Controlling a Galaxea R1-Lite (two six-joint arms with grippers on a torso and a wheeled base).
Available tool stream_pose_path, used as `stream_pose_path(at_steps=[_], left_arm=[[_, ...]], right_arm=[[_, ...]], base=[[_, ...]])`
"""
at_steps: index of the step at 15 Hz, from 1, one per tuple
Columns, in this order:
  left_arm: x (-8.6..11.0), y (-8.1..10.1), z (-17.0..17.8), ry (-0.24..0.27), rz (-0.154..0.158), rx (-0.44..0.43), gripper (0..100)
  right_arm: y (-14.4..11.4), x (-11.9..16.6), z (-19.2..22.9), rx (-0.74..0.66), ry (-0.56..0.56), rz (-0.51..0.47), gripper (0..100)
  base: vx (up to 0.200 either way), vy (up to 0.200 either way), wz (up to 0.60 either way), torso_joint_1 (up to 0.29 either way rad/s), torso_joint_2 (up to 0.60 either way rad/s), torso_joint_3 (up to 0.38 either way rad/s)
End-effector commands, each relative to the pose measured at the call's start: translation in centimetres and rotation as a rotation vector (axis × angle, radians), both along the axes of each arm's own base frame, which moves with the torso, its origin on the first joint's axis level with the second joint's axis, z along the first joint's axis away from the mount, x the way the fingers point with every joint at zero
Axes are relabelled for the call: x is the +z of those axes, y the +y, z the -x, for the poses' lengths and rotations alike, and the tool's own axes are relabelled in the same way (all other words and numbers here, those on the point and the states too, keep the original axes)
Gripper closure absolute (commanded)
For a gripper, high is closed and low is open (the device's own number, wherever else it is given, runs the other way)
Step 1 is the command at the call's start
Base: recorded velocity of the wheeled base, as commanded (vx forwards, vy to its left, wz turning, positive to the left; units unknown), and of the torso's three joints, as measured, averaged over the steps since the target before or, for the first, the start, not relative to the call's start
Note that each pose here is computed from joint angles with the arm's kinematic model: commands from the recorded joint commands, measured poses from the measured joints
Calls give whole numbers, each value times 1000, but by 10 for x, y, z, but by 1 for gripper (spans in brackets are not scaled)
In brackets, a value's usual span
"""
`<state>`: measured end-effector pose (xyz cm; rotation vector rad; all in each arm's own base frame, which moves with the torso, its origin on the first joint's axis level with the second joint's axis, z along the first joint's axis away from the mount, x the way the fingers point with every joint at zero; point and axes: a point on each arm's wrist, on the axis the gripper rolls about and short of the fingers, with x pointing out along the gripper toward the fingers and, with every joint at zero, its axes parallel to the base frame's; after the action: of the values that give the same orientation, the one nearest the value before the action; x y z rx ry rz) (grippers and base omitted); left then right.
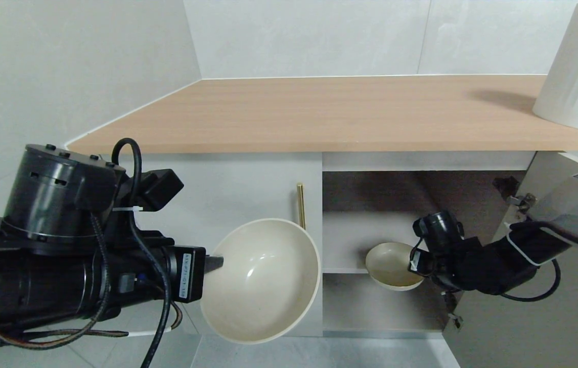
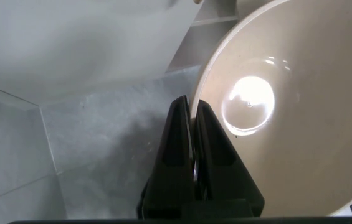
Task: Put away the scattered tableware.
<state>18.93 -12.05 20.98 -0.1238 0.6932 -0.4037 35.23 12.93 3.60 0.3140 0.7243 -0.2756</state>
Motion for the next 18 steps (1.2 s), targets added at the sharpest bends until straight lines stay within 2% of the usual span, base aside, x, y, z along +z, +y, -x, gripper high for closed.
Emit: stream_pose_path(at_steps=[1,4,7,18], left_arm=[[-4,-2,-3,13,-9,2,100],[-9,-3,-5,18,-13,2,100],[-11,-5,-8,-3,-1,1,100],[-17,-8,-13,10,-9,3,100]], right_arm=[[-2,-7,-18,-25,-17,0,100],[-4,-21,-37,-77,-33,38,100],[-5,-30,-52,-95,-43,47,100],[-5,-34,-77,-130,-95,42,100]], base=[[0,0,0,0,0,0],[0,0,0,0,0,0],[0,0,0,0,0,0],[0,0,0,0,0,0]])
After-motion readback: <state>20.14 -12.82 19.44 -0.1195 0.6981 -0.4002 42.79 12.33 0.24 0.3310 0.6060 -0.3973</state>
